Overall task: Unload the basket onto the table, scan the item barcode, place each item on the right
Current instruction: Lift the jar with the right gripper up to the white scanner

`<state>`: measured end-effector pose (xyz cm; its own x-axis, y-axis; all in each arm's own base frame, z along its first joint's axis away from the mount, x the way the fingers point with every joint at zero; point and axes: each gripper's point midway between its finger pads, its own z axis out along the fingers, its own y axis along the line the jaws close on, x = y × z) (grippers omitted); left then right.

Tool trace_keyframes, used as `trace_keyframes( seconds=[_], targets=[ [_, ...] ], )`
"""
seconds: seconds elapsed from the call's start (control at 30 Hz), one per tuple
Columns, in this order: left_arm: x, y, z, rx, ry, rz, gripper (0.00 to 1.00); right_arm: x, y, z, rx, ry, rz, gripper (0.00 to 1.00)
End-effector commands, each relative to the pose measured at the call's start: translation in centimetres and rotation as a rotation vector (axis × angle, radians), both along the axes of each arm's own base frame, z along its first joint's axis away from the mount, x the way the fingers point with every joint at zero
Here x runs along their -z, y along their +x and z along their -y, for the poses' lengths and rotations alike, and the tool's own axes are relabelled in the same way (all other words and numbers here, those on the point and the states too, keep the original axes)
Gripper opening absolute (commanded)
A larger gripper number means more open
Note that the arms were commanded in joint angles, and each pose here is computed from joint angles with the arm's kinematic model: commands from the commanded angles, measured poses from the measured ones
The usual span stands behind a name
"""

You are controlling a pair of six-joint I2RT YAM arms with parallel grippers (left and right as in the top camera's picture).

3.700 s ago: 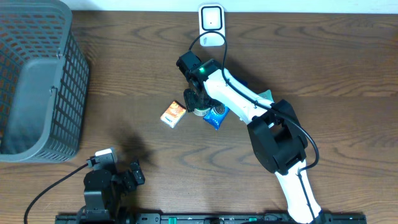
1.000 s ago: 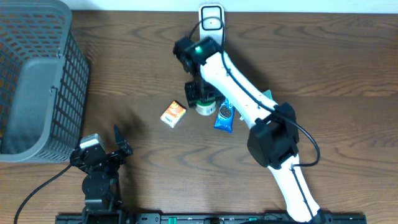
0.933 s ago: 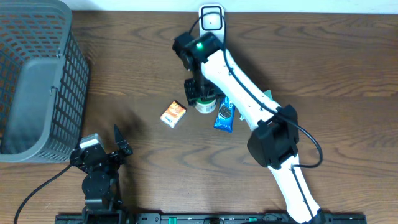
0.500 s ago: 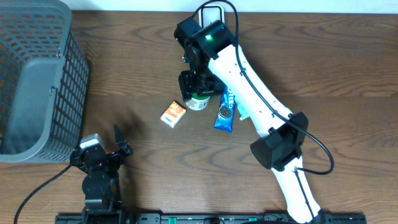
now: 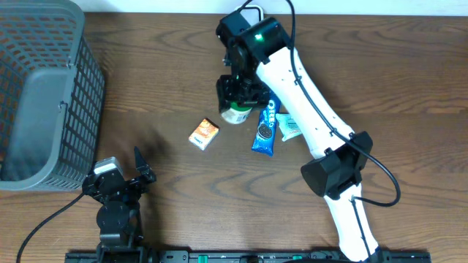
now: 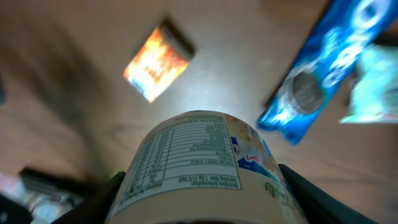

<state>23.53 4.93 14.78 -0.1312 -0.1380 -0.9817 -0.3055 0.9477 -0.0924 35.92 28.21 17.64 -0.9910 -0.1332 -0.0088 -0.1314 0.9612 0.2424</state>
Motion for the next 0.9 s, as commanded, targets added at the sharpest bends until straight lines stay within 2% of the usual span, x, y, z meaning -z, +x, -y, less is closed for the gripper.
trace_keyframes(
  seconds=[0.0,0.17,0.3,0.67,0.87],
  targets=[
    [1.7,0.0,0.0,-0.003,0.008,-0.043,0.98,-3.6,3.8,2.4,0.05,0.014,0.186,0.54],
    [1.7,0.0,0.0,-0.003,0.008,-0.043,0.98,-6.0,9.1,3.1,0.064,0.078,0.391,0.54],
    [1.7,0.0,0.0,-0.003,0.008,-0.043,0.98,-7.1,13.2,5.2,0.143,-0.013,0.566,0.48],
    [1.7,0.0,0.0,-0.003,0.008,-0.043,0.98,-8.0,19.7,6.4,0.291,-0.139,0.867,0.43],
    [1.7,0.0,0.0,-0.003,0.008,-0.043,0.98,-6.1,23.0,5.0,0.336,-0.071,0.985,0.4]
  ],
)
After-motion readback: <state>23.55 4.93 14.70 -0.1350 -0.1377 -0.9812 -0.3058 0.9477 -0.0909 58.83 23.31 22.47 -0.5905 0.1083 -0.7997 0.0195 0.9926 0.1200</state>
